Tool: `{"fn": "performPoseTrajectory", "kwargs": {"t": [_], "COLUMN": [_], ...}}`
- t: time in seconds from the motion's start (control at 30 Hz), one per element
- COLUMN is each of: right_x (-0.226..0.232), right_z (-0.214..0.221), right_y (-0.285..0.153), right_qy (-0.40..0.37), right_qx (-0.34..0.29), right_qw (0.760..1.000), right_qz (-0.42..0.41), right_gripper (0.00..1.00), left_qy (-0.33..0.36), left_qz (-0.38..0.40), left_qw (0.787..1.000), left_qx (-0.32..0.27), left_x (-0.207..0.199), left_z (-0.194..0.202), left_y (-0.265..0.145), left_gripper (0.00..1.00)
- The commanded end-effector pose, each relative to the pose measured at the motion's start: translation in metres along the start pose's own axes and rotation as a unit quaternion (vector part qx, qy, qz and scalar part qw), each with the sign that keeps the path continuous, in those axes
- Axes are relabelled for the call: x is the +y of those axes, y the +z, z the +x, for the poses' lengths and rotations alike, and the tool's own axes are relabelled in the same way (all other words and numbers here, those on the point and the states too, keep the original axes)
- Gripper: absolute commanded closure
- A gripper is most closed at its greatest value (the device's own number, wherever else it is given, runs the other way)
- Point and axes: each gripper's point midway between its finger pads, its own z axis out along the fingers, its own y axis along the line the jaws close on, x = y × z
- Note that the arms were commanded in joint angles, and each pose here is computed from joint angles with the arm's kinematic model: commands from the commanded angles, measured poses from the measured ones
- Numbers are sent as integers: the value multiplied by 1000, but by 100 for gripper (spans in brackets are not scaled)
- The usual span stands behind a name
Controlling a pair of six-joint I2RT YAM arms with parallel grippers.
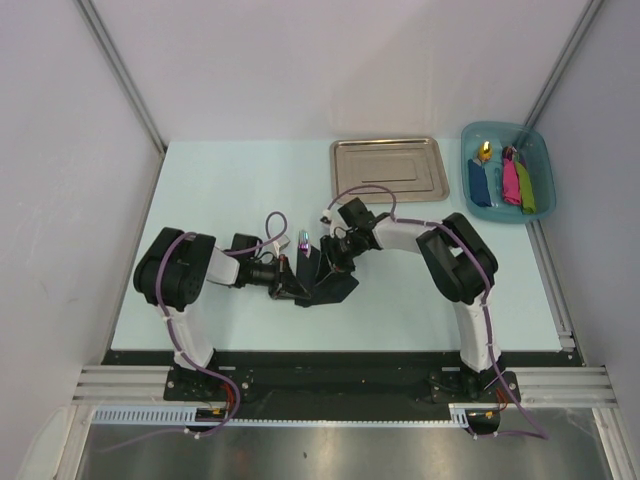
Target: Place the utensils on the paper napkin and roll it up
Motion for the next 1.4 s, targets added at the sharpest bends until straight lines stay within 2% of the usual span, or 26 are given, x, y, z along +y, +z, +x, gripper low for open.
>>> {"fn": "performPoseTrajectory", "kwargs": {"t": [0.0,0.07,0.1,0.17,0.2,0.3,0.4,0.5,0.7,0.83,0.9,1.1,1.17,1.37], "right_x": [12,5,2,-12,-17,-37,-58,-74,-72,-54,-37,13,21,2], "right_z": [-20,-22,-24,-23,-23,-17,-7,10,40,35,30,-8,-12,-3], "right_y": [-40,-53,-59,-70,-73,-82,-87,-84,-59,-40,-39,-58,-60,-50], "right_qy": [-24,-24,-22,-16,-11,0,15,38,87,100,130,66,61,81], "right_qx": [-39,-47,-53,-58,-59,-53,-42,-19,28,38,43,-36,-41,-23], "right_qw": [999,998,998,997,997,995,993,992,995,994,987,981,980,988], "right_qz": [11,23,28,46,52,81,109,119,40,-36,-88,-177,-185,-129], "right_gripper": [66,61,55,48,41,31,23,19,26,29,33,38,39,47], "left_qy": [-8,-8,-8,-8,-8,-5,-4,-4,-4,-4,-4,-2,-3,0], "left_qz": [-70,-70,-71,-72,-72,-73,-74,-74,-76,-76,-76,-77,-76,-78], "left_qw": [997,997,997,997,997,997,997,997,997,997,997,997,997,997], "left_qx": [-18,-17,-18,-18,-18,-19,-19,-19,-20,-20,-20,-22,-21,-22], "left_x": [37,37,37,38,38,37,38,37,38,39,38,39,38,38], "left_z": [2,2,1,1,1,1,0,0,0,-1,-2,-2,-2,-2], "left_y": [-1,-1,-1,-1,-1,-1,-1,-1,-1,-1,-1,-1,-1,-2], "left_gripper": [100,100,100,100,100,100,100,100,100,100,100,100,100,100]}}
